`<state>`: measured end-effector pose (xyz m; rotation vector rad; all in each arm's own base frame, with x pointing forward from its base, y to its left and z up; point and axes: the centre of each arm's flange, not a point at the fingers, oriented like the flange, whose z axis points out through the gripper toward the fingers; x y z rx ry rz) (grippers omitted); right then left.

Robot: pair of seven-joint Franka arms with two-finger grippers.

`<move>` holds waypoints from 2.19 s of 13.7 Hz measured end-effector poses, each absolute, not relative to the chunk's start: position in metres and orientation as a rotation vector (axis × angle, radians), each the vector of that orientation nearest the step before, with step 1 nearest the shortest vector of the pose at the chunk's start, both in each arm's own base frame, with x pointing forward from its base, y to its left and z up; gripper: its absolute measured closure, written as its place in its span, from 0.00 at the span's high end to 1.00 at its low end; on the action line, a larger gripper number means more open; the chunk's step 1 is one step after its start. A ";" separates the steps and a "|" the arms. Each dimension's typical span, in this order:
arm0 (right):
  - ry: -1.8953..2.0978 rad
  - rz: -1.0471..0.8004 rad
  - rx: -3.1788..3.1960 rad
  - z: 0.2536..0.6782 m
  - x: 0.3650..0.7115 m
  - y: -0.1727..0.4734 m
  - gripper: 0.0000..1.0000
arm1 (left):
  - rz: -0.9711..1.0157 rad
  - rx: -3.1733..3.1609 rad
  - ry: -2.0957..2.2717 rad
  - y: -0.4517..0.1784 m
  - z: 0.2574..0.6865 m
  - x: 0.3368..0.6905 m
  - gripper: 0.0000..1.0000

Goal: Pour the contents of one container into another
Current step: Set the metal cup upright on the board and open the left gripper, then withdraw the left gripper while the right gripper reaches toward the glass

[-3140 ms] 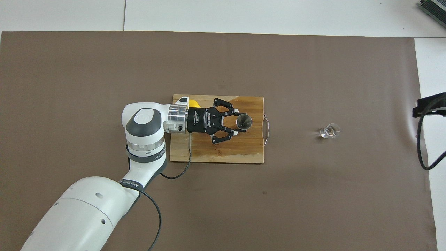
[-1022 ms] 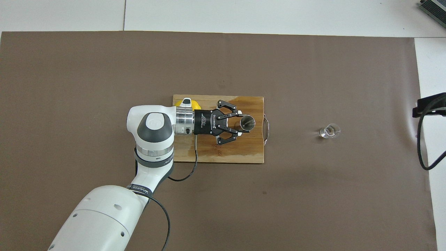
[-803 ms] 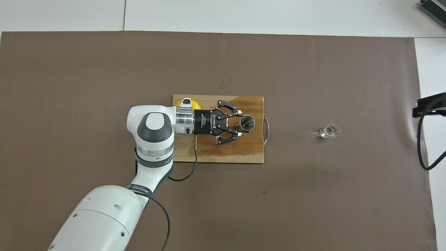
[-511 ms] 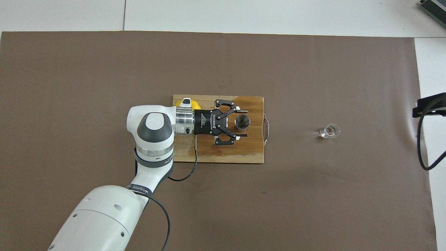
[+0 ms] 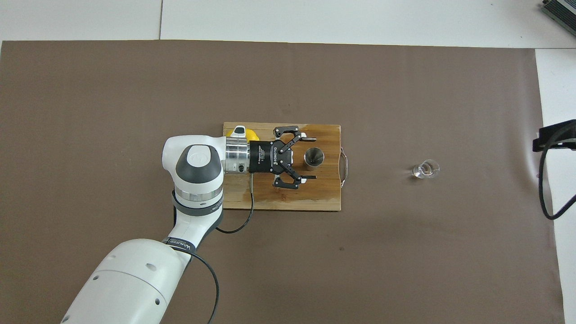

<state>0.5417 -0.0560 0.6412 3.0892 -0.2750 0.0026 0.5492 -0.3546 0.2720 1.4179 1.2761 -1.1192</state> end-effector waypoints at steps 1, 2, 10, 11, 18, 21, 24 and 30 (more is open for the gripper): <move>-0.275 0.003 3.089 0.641 0.542 -0.056 1.00 | -1.113 1.415 1.283 -0.350 0.272 0.552 1.00; -0.275 0.003 3.089 0.641 0.542 -0.056 1.00 | -1.107 1.412 1.293 -0.346 0.273 0.554 1.00; -0.275 0.003 3.089 0.641 0.542 -0.056 1.00 | -1.103 1.420 1.317 -0.310 0.289 0.575 1.00; -0.275 0.003 3.089 0.641 0.542 -0.056 1.00 | -1.100 1.433 1.309 -0.299 0.295 0.580 1.00; -0.275 0.003 3.089 0.641 0.542 -0.056 1.00 | -1.021 1.611 1.252 -0.180 0.351 0.625 1.00; -0.280 0.008 3.089 0.643 0.541 -0.058 1.00 | -0.954 1.770 1.191 -0.135 0.370 0.636 1.00; -0.117 0.062 3.110 0.651 0.539 -0.055 1.00 | -0.796 2.026 1.013 -0.091 0.387 0.643 1.00; 0.624 0.293 3.243 0.561 0.547 -0.066 1.00 | -0.508 2.505 0.637 -0.031 0.428 0.648 1.00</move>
